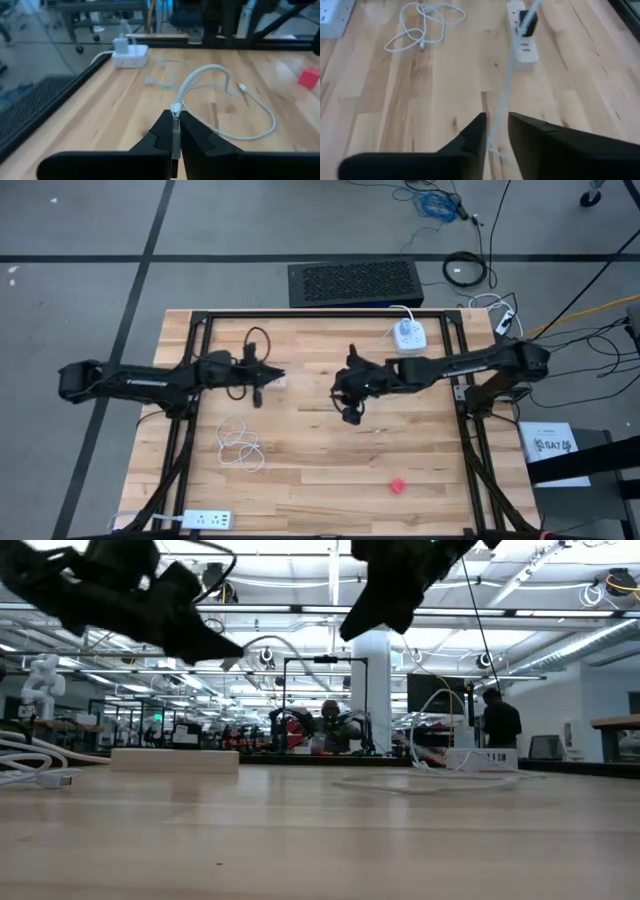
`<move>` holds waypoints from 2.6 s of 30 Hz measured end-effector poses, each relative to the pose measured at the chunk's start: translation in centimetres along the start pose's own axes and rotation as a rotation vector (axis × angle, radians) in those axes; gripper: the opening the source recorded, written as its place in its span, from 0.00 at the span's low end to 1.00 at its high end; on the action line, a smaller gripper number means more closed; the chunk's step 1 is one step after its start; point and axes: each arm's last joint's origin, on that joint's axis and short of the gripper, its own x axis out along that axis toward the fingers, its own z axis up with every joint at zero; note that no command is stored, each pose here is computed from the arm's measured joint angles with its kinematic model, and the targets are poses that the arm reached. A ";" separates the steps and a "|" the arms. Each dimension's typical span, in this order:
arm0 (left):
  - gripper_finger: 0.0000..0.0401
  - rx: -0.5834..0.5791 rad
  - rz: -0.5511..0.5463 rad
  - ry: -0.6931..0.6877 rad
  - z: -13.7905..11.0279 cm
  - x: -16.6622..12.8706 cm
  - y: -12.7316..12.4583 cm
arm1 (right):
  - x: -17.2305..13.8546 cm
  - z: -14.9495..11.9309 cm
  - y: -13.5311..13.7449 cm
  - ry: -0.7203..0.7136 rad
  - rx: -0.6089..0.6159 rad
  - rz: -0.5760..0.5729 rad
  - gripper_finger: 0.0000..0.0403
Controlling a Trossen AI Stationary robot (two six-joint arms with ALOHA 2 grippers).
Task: Insert USB
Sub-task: Insert the white charger cable into the black charger adapter
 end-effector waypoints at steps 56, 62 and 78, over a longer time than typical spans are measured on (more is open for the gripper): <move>0.05 -0.141 -0.082 -0.159 -2.9 -2.7 0.2 | 18.0 -2.0 -4.3 0.410 -0.167 0.010 0.00; 0.05 -0.085 -0.109 -0.252 -2.3 -2.0 -0.2 | 17.5 -2.1 -3.6 0.437 -0.198 0.035 0.00; 0.05 -0.081 -0.126 -0.249 -4.4 0.8 -0.1 | 11.7 -0.6 -2.4 0.488 -0.176 0.027 0.00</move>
